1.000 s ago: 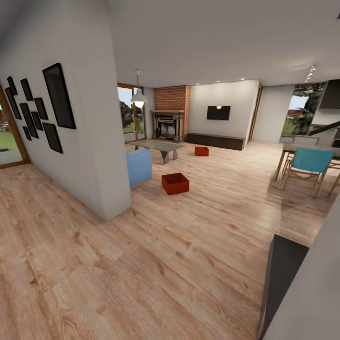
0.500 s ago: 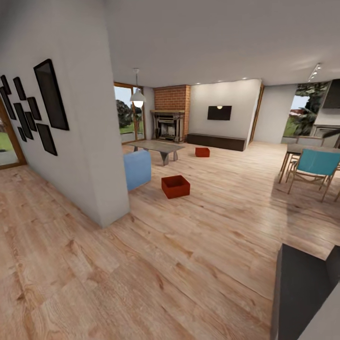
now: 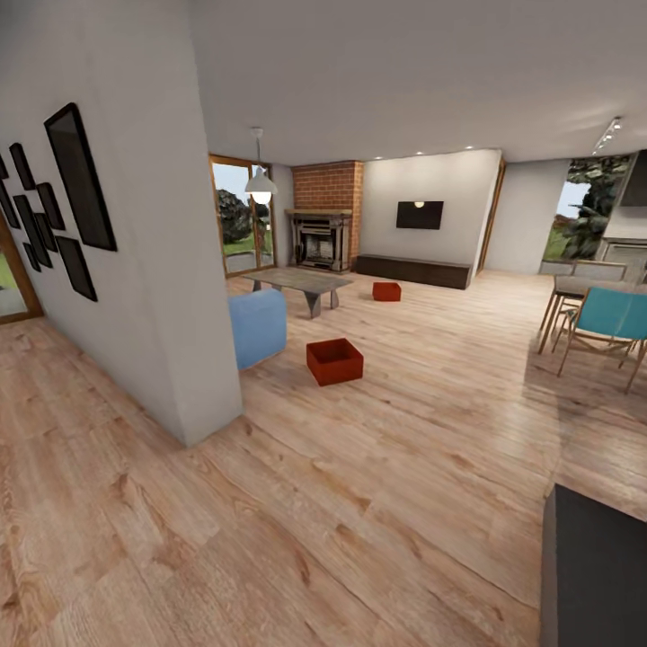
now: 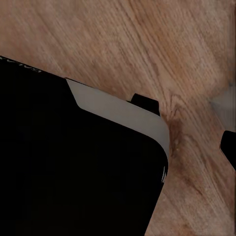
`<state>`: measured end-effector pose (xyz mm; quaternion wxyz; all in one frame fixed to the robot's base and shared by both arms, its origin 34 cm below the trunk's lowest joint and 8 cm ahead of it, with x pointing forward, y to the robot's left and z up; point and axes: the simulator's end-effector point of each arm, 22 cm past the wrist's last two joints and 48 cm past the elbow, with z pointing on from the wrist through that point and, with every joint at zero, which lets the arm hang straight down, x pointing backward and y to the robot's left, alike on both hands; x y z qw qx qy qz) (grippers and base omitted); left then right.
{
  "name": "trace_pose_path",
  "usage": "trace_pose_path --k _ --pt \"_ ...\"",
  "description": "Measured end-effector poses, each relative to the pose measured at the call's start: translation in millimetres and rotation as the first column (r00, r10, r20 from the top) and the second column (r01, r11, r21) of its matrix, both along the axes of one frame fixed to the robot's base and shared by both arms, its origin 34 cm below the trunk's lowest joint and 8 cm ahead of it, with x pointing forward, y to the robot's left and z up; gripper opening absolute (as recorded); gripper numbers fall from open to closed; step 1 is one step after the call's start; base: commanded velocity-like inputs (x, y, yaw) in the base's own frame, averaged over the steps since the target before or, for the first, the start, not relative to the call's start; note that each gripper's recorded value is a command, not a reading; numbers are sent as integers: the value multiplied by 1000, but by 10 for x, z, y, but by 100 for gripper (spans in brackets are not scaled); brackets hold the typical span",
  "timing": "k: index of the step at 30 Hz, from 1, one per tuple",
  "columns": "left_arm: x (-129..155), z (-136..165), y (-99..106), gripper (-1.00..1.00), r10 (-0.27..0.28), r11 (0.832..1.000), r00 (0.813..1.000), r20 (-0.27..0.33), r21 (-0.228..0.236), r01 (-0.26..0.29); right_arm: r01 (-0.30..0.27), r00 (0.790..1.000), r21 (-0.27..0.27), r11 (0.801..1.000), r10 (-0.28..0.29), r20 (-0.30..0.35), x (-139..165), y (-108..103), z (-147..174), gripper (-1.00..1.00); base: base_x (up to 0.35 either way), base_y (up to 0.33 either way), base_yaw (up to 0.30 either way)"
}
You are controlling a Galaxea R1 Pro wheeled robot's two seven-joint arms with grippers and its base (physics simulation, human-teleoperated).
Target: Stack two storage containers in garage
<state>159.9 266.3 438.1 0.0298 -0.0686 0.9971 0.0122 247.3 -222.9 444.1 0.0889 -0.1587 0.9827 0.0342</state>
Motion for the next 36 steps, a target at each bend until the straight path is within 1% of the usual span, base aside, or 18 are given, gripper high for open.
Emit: trace_pose_path --k 15,34,36 --pt "1 0 1 100 0 1000 1000 0 0 0 -2 1000 0 1000 2 1 2 1 0 100 321 0 -9" --pt "2 0 0 100 0 1000 1000 0 0 0 -1 1000 0 1000 1 2 3 1 1 100 321 0 -223" --pt "0 0 0 100 0 1000 1000 0 0 0 0 1000 1 1000 0 1 2 3 1 100 321 0 -81"
